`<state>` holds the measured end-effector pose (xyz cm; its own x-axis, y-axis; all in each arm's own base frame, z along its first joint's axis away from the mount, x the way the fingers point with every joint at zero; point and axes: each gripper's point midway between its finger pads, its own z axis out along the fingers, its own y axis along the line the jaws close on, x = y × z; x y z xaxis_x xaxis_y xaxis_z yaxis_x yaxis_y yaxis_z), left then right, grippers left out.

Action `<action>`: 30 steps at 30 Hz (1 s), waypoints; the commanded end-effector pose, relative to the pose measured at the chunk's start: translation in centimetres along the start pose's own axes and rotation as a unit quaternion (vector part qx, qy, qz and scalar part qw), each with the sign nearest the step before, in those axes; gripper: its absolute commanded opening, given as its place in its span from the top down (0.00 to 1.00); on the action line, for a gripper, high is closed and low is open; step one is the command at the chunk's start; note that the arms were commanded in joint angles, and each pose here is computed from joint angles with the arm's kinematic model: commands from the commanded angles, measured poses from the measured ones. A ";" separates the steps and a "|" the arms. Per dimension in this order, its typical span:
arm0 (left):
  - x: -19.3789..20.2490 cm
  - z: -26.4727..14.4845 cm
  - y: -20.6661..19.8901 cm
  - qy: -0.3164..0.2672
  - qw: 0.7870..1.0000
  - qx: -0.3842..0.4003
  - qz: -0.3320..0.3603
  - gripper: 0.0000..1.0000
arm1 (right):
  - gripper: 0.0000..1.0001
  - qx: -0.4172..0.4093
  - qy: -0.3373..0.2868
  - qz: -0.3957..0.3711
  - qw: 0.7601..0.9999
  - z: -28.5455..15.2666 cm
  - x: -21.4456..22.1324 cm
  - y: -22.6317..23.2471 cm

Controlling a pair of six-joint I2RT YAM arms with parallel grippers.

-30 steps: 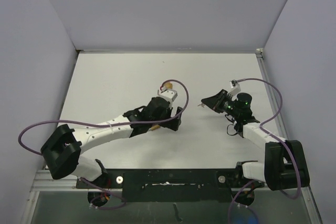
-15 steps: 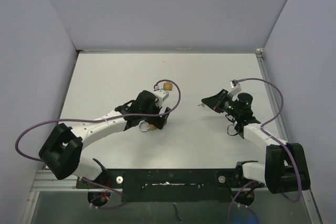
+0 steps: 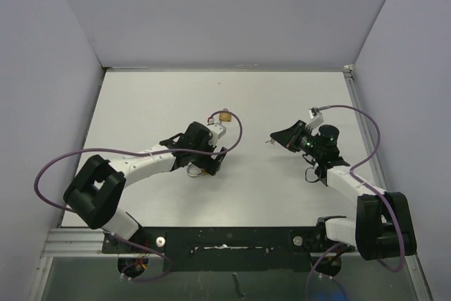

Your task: Unlock with the key

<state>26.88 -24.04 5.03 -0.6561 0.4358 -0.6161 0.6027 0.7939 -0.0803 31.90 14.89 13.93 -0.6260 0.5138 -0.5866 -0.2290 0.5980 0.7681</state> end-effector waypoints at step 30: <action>1.6 2.7 0.5 0.049 0.999 0.007 -0.009 0.03 | 1.00 -0.016 -0.017 -0.021 1.000 -0.2 -1.1 0.6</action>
<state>26.89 -23.07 1.68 -0.6935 0.4801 -0.5372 0.6006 0.7970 -0.0631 31.97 14.70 13.94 -0.6233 0.5152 -0.5882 -0.2287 0.5993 0.7672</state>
